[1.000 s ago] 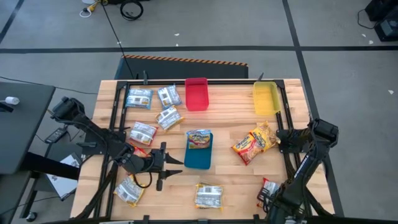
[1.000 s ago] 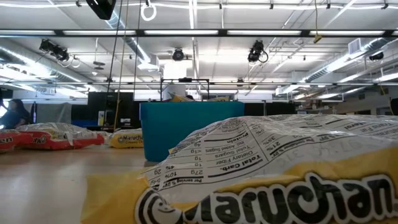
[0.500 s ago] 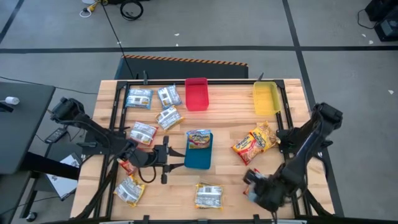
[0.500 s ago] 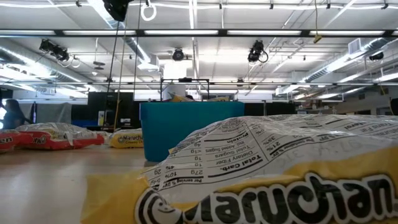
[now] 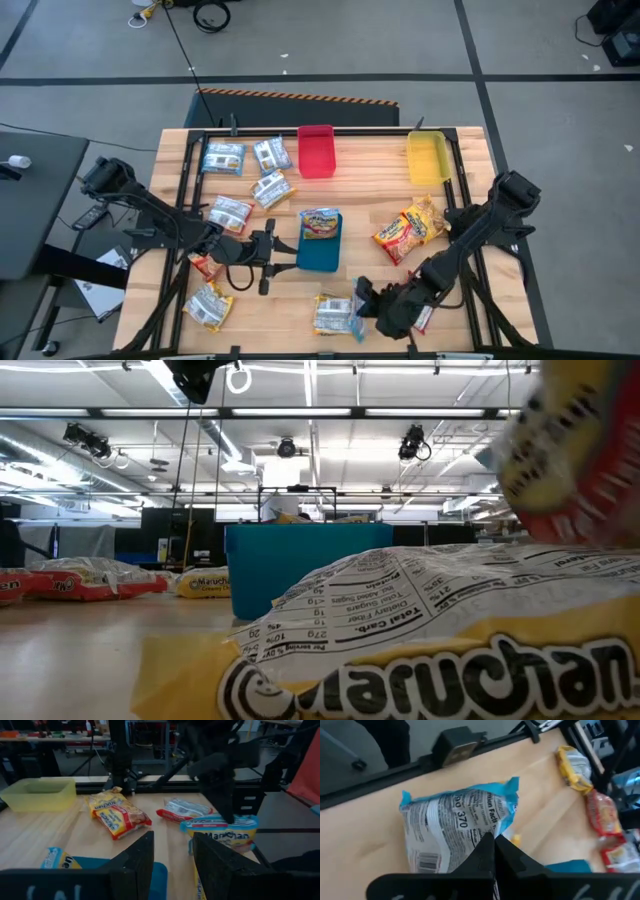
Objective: Sort Maruchan noodles
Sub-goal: Put the blue noodle pack into the blue bin
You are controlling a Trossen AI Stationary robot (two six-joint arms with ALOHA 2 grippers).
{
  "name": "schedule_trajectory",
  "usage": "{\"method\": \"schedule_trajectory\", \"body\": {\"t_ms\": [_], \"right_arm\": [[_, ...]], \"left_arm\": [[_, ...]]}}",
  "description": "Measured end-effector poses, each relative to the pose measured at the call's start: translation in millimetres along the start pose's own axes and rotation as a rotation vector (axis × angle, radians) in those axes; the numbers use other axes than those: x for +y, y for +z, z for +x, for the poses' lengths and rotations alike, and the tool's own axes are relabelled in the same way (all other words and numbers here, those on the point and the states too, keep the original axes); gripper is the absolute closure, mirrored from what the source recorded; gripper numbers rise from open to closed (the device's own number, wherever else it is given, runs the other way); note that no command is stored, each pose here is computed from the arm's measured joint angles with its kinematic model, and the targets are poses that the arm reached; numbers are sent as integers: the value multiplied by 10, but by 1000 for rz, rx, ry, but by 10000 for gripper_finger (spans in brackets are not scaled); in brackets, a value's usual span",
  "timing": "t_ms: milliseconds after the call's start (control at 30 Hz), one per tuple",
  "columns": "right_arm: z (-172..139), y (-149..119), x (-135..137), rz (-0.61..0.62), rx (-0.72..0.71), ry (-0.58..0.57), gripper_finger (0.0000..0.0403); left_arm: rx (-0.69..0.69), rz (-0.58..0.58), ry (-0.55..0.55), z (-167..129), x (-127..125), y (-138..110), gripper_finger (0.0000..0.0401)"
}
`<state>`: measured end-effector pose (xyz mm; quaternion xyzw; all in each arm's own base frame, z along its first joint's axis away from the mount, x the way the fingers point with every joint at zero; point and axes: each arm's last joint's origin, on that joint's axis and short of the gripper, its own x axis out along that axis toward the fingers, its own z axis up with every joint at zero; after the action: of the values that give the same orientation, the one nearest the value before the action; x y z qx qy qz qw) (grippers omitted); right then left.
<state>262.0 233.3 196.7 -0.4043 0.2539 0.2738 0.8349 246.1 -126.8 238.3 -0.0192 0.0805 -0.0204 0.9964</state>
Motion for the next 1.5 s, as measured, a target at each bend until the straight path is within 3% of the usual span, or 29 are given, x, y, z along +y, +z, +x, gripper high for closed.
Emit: {"method": "schedule_trajectory", "body": {"t_ms": [233,433,600,733,933,1067,1233,1500], "right_arm": [[-75,-104,411,181,-5,135,398],[-191,-159,670,300,106,261,386],[-333,-207,691,536,293,281,360],[-455,-185,635,820,476,306,323],[-505,-179,654,1440,670,194,266],[-599,-131,823,1685,639,7,244],[-710,-149,1049,1854,592,-126,206],[-672,-374,1147,1997,513,-299,105]], "left_arm": [[12,6,-16,-19,-39,-16,260],[11,8,1,0,2,-11,260],[9,6,12,12,27,-7,260],[10,8,12,11,27,-8,260],[10,9,12,11,27,-8,260],[16,13,-13,10,17,-12,260],[31,33,-104,8,-10,-21,260],[32,19,-107,8,-9,-20,260]]}}
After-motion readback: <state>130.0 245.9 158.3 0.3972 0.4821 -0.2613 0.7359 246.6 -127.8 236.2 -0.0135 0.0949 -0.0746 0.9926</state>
